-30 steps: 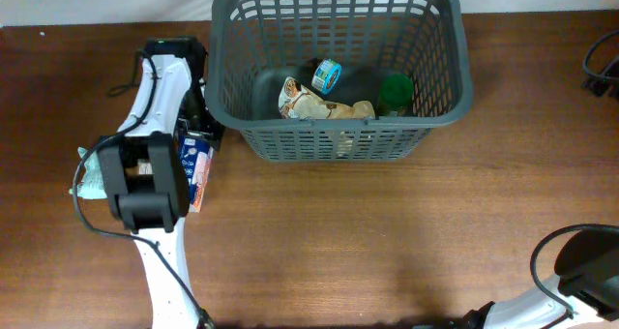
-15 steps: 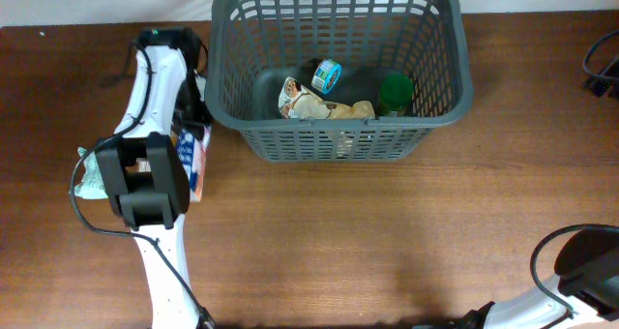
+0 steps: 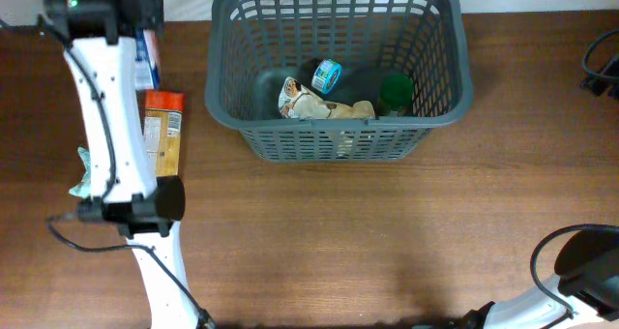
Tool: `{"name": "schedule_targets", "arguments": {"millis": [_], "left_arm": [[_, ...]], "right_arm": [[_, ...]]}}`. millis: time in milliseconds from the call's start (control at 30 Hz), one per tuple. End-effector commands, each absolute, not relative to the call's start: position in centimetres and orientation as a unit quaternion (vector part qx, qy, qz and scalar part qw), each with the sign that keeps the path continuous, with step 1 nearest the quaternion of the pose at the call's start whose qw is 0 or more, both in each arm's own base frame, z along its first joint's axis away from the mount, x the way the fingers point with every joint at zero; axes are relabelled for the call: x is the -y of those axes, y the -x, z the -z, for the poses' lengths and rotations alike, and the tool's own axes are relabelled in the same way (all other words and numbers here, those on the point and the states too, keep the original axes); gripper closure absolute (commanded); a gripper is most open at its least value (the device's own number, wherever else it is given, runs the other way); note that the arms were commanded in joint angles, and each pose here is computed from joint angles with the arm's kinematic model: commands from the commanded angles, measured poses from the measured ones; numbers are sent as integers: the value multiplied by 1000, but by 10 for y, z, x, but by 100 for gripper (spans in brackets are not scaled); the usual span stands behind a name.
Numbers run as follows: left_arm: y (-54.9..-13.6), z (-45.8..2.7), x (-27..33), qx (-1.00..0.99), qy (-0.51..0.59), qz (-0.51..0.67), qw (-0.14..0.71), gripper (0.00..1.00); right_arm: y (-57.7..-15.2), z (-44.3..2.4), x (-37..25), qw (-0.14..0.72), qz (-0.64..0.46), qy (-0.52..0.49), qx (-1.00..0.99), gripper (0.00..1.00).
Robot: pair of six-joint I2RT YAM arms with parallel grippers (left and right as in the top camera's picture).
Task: Pack container
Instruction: 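Grasp the blue box with the left gripper and drop it into the basket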
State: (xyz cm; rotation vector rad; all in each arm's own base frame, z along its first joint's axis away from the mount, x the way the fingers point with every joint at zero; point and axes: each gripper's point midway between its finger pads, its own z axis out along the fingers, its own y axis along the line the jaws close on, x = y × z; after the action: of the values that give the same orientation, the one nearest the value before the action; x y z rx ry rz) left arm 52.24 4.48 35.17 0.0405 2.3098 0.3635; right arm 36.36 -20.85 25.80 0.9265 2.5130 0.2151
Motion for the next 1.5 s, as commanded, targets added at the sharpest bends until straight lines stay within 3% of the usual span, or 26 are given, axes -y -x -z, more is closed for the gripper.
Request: {"name": "schedule_targets", "arguments": {"millis": [0,167,300,533,667,800,867,933,967,1000,1033,1200,1467], "left_arm": [[-489,-456,7,-836,-116,-140,517,93],[-472,-482,90,-771,-289,-164,543,94],[-469,-458,153,-734,-412,-172,511,95],[-483,-345,222,-724,-555,-159,377,98],[-490,-263,241,-733,-599,-145,289,98],[-501,-216,243,-738,-607,-169,242,94],[-507,-199,241,-740,-605,-185,228,85],[-511,-189,238,-743,-601,-197,217,67],[-512,-188,236,-747,-597,-201,215,53],[-512,-188,236,-756,-584,-200,218,15],[-513,-189,236,-766,-570,-196,223,2],[-505,-246,222,-799,-491,-209,279,1],[-454,-391,152,-804,-390,-211,396,1]], "right_arm": [[-363,-259,205,225,-86,-338,-910,4],[-362,-259,204,223,-86,-338,-910,4],[-362,-259,204,223,-86,-338,-910,4],[-362,-259,204,222,-86,-338,-910,3],[-362,-259,204,222,-86,-339,-910,4],[-361,-258,203,220,-87,-339,-911,3],[-360,-258,203,218,-88,-339,-911,4],[-360,-258,203,217,-88,-339,-911,4],[-360,-258,203,217,-88,-339,-911,4],[-360,-258,203,217,-88,-339,-911,4],[-360,-258,203,217,-88,-339,-911,4],[-360,-258,203,217,-88,-339,-911,4],[-360,-258,203,217,-88,-339,-911,4]]}}
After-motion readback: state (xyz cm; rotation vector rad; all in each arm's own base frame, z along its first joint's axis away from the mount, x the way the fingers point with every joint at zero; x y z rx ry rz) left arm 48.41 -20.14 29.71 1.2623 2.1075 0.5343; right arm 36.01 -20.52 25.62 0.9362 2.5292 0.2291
